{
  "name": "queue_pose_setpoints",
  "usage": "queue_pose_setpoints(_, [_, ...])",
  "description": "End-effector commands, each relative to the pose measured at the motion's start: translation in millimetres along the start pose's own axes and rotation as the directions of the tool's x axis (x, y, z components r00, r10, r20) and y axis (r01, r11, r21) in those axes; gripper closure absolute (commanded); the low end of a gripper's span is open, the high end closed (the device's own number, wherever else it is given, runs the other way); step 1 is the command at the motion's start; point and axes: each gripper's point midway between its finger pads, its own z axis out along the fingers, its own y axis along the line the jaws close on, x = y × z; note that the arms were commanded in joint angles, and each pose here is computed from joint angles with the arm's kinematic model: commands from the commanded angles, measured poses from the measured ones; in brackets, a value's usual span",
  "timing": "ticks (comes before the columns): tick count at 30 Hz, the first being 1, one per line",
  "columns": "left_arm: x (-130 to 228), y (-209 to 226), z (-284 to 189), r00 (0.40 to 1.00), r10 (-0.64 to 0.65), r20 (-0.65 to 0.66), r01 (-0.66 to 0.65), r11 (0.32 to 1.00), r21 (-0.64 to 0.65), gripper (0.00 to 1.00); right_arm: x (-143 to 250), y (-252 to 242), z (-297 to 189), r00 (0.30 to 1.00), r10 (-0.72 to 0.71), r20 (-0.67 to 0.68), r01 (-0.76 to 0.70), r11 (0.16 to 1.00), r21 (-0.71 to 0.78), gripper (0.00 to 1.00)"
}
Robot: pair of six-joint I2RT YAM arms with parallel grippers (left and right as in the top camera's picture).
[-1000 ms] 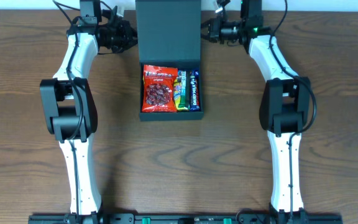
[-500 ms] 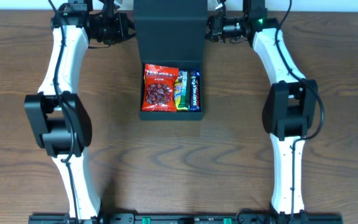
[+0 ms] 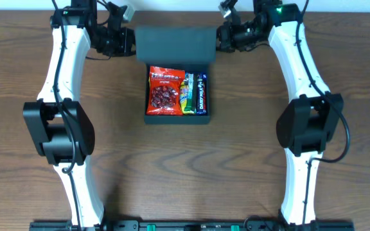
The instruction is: Pack container
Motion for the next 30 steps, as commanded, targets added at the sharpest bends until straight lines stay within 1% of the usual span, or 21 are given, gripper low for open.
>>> queue_pose_setpoints(1, [-5.9, -12.2, -27.0, 0.992, 0.127, 0.025, -0.125, 0.989, -0.077, 0.94, 0.0, 18.9, -12.2, 0.991, -0.136, 0.004, 0.135, 0.987, 0.084, 0.99])
queue_pose_setpoints(8, [-4.4, -8.2, -46.9, 0.989, 0.148, 0.017, -0.141, 0.97, -0.197, 0.94, 5.1, 17.2, -28.0, 0.99, -0.141, -0.007, 0.139, 0.969, 0.203, 0.99])
queue_pose_setpoints(14, [-2.9, -12.2, -53.9, 0.988, 0.154, 0.017, -0.147, 0.966, -0.213, 0.94, 3.0, 21.0, -48.6, 0.985, -0.172, 0.011, 0.16, 0.938, 0.308, 0.99])
queue_pose_setpoints(19, [1.5, -8.1, -54.8, 0.99, 0.142, -0.002, -0.138, 0.962, -0.236, 0.94, 1.6, 14.5, -69.2, 0.981, -0.191, 0.019, 0.163, 0.883, 0.44, 0.99])
queue_pose_setpoints(22, [9.3, -12.2, -58.1, 0.992, 0.125, -0.023, -0.127, 0.965, -0.231, 0.94, 7.1, 18.7, -73.8, 0.983, -0.182, 0.011, 0.158, 0.882, 0.443, 0.99])
queue_pose_setpoints(26, [27.3, -26.5, -71.3, 0.988, 0.135, -0.072, -0.147, 0.964, -0.22, 0.95, 26.1, 25.1, -81.6, 0.983, -0.176, -0.049, 0.179, 0.876, 0.448, 0.99])
queue_pose_setpoints(30, [42.8, -46.9, -88.0, 0.989, 0.116, -0.09, -0.133, 0.97, -0.205, 0.94, 47.3, 35.3, -92.4, 0.988, -0.124, -0.086, 0.15, 0.877, 0.457, 0.98])
